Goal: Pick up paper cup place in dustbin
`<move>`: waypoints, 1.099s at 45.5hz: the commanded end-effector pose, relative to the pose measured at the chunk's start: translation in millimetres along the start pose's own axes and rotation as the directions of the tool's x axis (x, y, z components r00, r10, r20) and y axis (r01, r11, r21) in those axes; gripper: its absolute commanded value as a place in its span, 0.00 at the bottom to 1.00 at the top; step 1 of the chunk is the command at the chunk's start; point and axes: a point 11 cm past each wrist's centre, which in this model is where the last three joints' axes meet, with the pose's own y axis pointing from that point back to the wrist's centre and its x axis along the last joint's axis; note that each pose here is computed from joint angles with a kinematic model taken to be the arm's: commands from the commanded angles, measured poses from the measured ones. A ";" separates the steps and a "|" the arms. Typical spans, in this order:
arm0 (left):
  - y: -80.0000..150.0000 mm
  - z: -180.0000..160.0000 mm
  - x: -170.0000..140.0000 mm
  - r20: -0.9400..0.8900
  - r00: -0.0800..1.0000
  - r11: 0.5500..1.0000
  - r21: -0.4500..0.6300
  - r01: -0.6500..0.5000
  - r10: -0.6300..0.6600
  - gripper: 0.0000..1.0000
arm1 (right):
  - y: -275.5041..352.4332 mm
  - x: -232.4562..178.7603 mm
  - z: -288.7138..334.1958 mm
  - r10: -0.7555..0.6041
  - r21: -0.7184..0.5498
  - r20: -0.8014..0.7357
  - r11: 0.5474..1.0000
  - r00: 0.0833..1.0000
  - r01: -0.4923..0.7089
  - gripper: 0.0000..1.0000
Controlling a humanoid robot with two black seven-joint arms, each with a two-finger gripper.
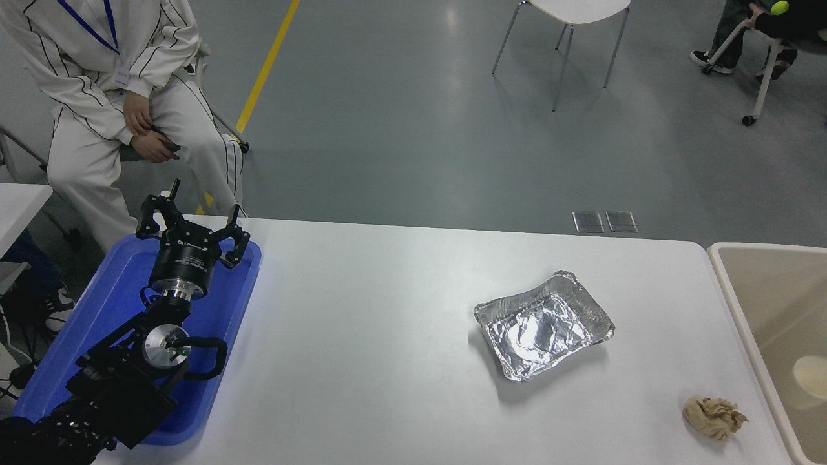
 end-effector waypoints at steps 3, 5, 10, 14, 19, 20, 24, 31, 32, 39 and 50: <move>0.0 -0.1 0.0 0.000 1.000 1.000 0.000 0.000 0.000 1.00 | 0.0 0.6 -2.1 0.026 0.004 0.002 1.000 1.000 -0.026 0.91; 0.0 0.1 0.0 0.000 1.000 1.000 -0.001 0.000 0.000 1.00 | 0.0 0.5 -2.7 0.026 0.005 0.002 1.000 1.000 -0.026 0.95; 0.7 0.2 1.0 0.000 1.000 1.000 -0.002 -0.003 0.003 1.00 | -0.2 -1.8 -11.4 0.040 0.017 -0.007 0.999 0.999 -0.040 0.97; 0.7 -0.2 1.0 0.001 1.000 1.000 0.001 -0.003 0.003 1.00 | -1.1 -6.6 -13.2 0.054 0.018 -0.017 0.998 0.998 -0.054 0.98; 0.7 0.2 1.0 0.000 1.000 1.000 -0.002 -0.003 0.003 1.00 | -1.1 -11.9 -18.8 0.056 0.026 -0.024 0.998 0.998 -0.055 0.99; 0.7 0.2 1.0 0.000 1.000 1.000 -0.002 -0.003 0.003 1.00 | -1.2 -13.5 -18.4 0.052 0.026 -0.026 0.998 0.998 -0.051 0.99; 0.7 -0.2 1.0 0.001 1.000 1.000 0.001 -0.003 0.003 1.00 | -0.5 -15.2 -23.7 0.038 0.035 -0.019 0.999 0.999 -0.037 0.99; 0.2 0.0 0.4 0.001 1.000 1.000 0.000 -0.001 0.001 1.00 | 3.2 2.3 -33.3 0.028 0.059 0.006 0.998 1.000 -0.028 1.00; 0.2 0.0 0.4 0.001 1.000 1.000 0.000 -0.001 0.001 1.00 | 3.8 7.2 -31.6 0.026 0.057 0.009 0.998 1.000 -0.027 1.00; 0.1 0.3 0.4 0.000 1.000 1.000 -0.001 -0.002 0.002 1.00 | 15.0 20.3 -29.2 -0.049 0.081 0.024 0.996 0.998 0.047 1.00; 0.0 -0.1 0.0 0.000 1.000 1.000 0.000 0.000 0.000 1.00 | 46.5 28.9 -58.1 -0.123 0.158 -0.169 0.976 0.978 0.150 1.00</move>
